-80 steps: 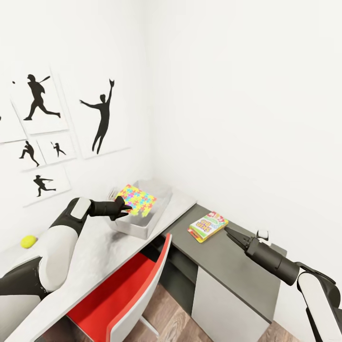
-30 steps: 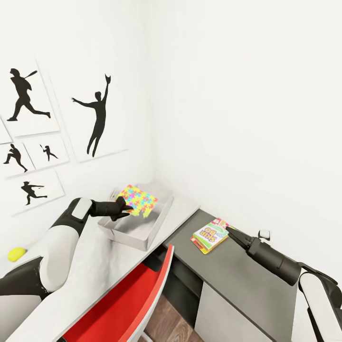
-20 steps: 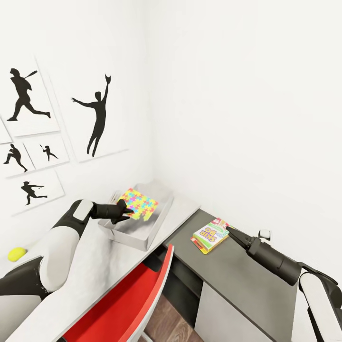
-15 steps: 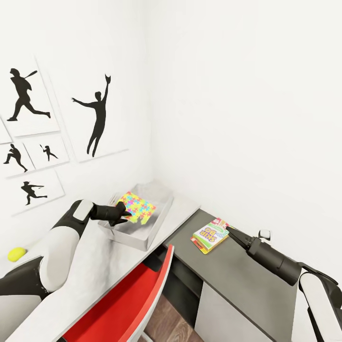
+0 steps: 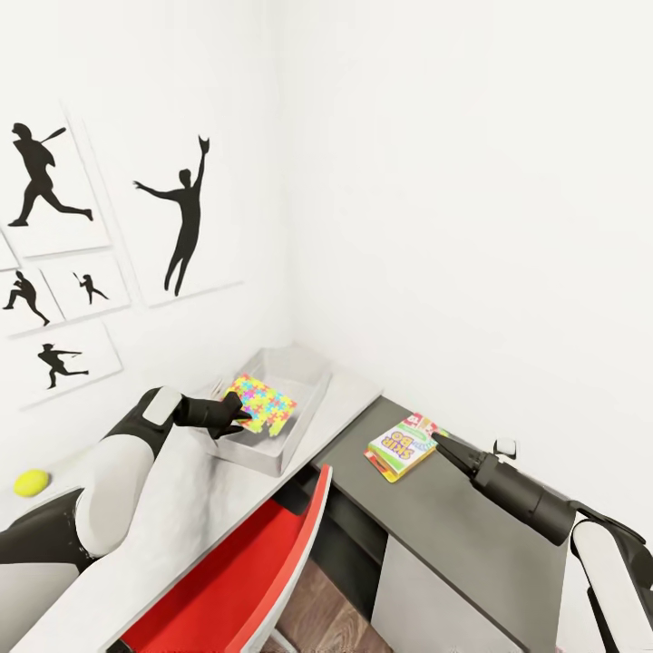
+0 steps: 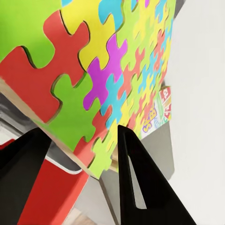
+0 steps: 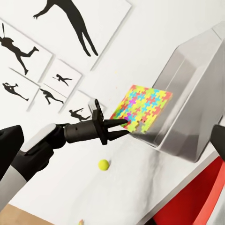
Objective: Put all the toys in the child's room - the three board games (two on the bed and one on the table), the two jigsaw puzzles on the table, and the tennis ball on the table - inside the toy box on the table in the child's room.
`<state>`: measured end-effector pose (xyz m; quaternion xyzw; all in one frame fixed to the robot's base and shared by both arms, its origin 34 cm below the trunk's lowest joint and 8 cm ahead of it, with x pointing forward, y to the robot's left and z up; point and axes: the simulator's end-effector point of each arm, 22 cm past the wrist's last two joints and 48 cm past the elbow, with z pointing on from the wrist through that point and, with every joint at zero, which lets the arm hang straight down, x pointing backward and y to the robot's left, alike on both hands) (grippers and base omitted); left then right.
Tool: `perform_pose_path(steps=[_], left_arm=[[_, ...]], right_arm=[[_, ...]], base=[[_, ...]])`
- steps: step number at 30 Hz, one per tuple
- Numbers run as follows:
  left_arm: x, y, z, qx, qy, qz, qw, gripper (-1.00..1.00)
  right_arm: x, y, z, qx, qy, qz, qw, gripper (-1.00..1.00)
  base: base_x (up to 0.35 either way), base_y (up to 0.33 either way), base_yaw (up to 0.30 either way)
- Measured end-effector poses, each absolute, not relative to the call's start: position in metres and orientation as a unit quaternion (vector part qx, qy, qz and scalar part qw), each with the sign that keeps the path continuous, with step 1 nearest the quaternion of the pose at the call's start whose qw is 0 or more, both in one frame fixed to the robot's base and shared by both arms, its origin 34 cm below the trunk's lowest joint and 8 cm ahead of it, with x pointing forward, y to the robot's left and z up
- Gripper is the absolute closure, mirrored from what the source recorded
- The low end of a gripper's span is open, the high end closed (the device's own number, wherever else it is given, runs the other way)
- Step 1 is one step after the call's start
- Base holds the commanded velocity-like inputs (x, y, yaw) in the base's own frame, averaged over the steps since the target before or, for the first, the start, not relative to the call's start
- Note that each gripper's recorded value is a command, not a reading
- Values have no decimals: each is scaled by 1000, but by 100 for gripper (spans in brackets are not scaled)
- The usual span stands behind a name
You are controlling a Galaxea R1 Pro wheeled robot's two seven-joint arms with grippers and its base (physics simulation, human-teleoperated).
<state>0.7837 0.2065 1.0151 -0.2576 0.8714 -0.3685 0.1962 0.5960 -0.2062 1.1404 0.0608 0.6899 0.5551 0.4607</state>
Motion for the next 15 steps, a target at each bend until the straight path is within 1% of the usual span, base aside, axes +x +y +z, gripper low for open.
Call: perform_pose_path(steps=[7,15], left_arm=[[792,205,1018,-267,862,-381,202,100],[802,211,1018,-277,863,-367,210,100]], right_arm=[[598,-206,1135,64,692,554,458,-100],[600,-206,1129,67,694,554,454,-100]], base=[[0,0,0],[0,0,0]])
